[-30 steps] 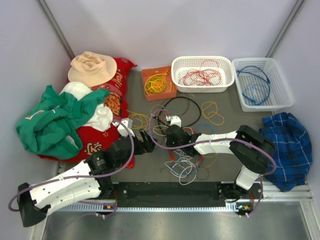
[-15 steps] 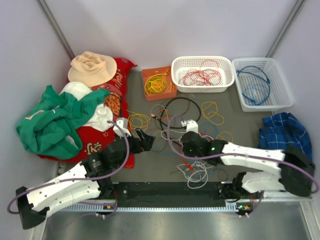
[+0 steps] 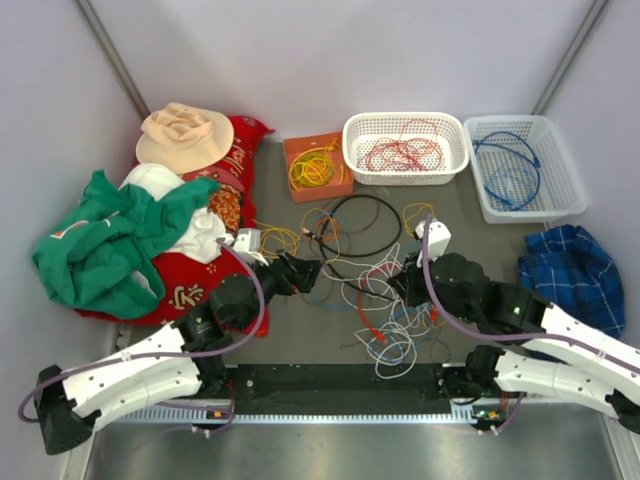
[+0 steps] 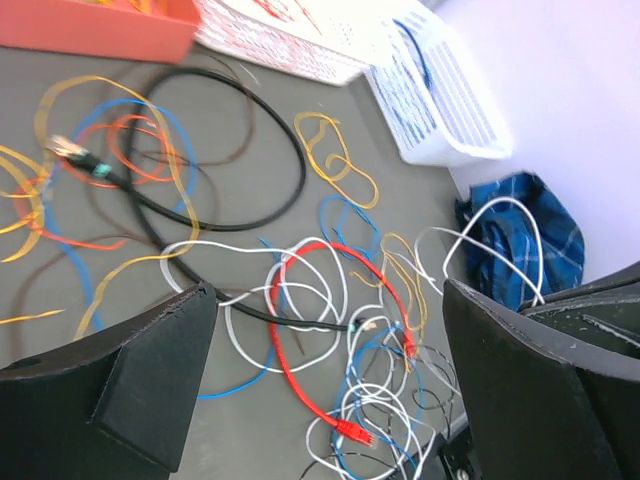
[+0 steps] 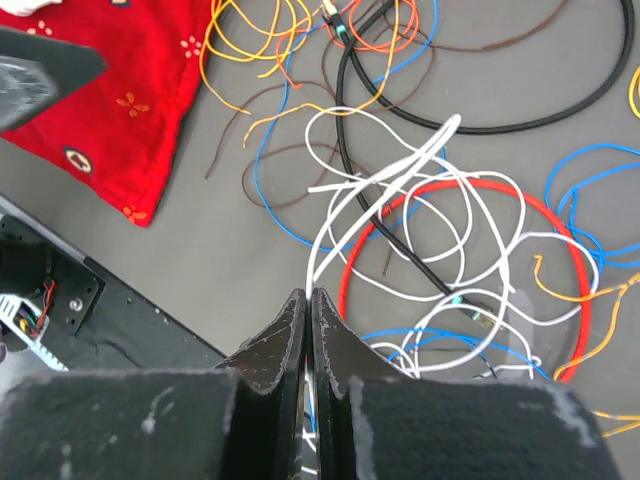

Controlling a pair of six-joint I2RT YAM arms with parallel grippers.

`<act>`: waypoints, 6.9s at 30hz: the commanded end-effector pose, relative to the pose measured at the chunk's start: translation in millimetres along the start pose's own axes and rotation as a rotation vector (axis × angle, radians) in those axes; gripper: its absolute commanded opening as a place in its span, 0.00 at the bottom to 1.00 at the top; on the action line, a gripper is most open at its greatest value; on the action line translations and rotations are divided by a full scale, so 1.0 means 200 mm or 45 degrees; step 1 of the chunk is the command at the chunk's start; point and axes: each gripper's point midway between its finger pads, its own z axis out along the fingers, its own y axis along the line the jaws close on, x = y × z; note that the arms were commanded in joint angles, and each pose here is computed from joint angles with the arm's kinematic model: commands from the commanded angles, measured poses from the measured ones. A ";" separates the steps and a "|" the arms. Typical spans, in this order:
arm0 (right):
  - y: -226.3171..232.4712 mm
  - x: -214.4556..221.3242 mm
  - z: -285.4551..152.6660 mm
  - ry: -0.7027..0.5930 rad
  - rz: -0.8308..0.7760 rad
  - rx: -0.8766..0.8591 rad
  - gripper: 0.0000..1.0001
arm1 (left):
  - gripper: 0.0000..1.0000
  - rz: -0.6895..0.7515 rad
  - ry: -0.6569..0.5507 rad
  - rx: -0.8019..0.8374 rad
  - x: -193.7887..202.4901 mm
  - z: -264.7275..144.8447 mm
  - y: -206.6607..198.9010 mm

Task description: Untangle the cables

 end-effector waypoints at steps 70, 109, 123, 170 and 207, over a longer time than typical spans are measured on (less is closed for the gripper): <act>-0.05 -0.45 -0.29 -0.415 0.105 0.032 0.73 | 0.00 0.555 0.185 0.125 -0.18 0.21 -0.58; -0.16 -0.30 -0.20 -0.334 0.021 0.174 0.75 | 0.99 0.811 1.011 -0.393 0.94 0.52 0.46; -0.21 -0.28 -0.24 -0.338 0.028 0.200 0.75 | 0.41 0.843 1.186 -0.483 1.03 0.44 0.59; -0.01 -0.63 -0.21 -0.441 -0.255 0.136 0.75 | 0.00 0.581 0.433 0.224 -0.11 0.24 -0.49; -0.30 -1.13 -0.16 -0.410 -0.264 0.627 0.00 | 0.99 0.489 0.284 -0.270 -0.13 0.26 -0.08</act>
